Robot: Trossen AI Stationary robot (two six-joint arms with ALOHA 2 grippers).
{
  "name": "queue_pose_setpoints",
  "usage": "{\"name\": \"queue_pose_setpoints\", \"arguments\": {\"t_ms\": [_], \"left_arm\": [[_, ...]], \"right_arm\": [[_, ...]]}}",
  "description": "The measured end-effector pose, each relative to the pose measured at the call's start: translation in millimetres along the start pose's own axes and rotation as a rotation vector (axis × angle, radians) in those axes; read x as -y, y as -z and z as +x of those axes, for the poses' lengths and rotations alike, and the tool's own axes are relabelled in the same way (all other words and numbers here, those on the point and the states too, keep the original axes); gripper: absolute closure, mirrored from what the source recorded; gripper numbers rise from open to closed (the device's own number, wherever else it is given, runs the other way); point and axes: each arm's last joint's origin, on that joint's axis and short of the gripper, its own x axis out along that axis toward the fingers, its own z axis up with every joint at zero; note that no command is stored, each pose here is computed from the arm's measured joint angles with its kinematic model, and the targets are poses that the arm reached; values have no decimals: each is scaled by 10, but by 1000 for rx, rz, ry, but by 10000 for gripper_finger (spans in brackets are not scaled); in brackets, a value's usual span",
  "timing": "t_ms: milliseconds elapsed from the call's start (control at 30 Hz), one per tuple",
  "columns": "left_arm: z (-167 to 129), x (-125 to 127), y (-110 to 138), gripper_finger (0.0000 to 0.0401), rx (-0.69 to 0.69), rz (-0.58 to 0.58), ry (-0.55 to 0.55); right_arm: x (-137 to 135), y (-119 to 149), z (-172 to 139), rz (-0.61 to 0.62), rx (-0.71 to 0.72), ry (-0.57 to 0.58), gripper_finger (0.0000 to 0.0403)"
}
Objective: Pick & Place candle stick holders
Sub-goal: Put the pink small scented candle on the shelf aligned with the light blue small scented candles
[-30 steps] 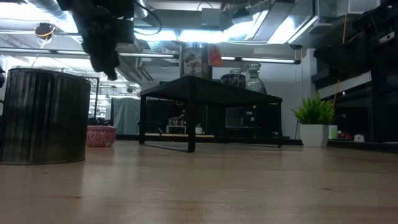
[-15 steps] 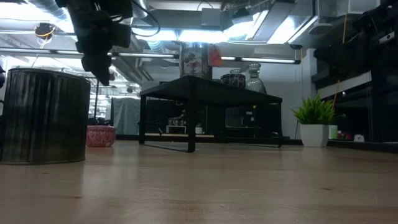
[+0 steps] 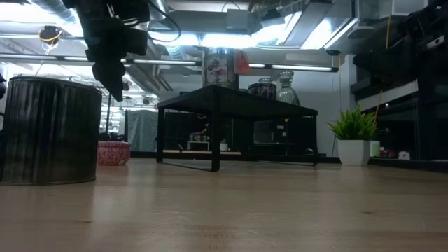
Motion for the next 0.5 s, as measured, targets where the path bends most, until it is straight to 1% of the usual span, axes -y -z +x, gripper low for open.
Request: {"name": "queue_pose_setpoints", "arguments": {"t_ms": [233, 433, 500], "left_arm": [[111, -5, -34, 53, -48, -2, -18], [207, 35, -52, 10, -89, 49, -21], [228, 67, -49, 3, -95, 70, -38]], "right_arm": [[0, 0, 0, 0, 0, 0, 402], [0, 0, 0, 0, 0, 0, 402], [0, 0, 0, 0, 0, 0, 402]]}}
